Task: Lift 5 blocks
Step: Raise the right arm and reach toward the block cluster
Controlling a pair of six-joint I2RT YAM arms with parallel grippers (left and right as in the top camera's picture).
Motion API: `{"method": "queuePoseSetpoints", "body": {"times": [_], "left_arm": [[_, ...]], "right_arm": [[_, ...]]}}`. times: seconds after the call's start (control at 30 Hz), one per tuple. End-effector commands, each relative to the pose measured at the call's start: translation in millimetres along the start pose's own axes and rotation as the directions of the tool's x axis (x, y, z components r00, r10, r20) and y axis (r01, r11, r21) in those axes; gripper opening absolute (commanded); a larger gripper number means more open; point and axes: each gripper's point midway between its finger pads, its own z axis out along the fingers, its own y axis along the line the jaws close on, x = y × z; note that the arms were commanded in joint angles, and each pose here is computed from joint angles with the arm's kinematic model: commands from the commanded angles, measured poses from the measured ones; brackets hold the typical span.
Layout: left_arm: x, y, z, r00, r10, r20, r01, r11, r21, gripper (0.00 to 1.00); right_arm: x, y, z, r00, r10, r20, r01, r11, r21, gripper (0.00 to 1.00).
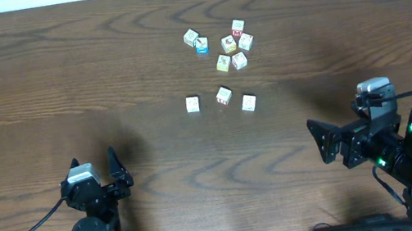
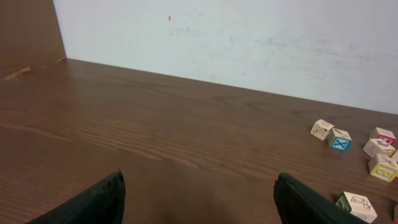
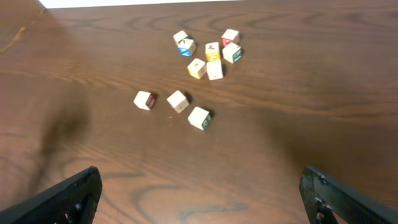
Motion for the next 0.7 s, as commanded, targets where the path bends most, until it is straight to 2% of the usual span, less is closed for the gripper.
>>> {"method": "queuePoseSetpoints", "body": {"times": [0.0,0.3,0.47,0.67], "left_arm": [[18,4,1,0.999,0.02,-0.049,-0.02,1.0,-0.013,0.77],[18,4,1,0.999,0.02,-0.049,-0.02,1.0,-0.013,0.77],[18,4,1,0.999,0.02,-0.049,-0.02,1.0,-0.013,0.77],[18,4,1,0.999,0.02,-0.049,-0.02,1.0,-0.013,0.77]], "right_arm": [[2,9,-1,1.0,0.005,-0.013,-0.006,0.999,-0.049,0.99],[4,2,13,0.997,0.058,-0.059,-0.06,0.998,-0.031,0.99],[13,-12,50,0.976,0.121,-0.183,-0.126,0.992,-0.014,0.99],[11,-11,96,0.954,0.11,-0.279,-0.126,0.991,-0.039,0.99]]}}
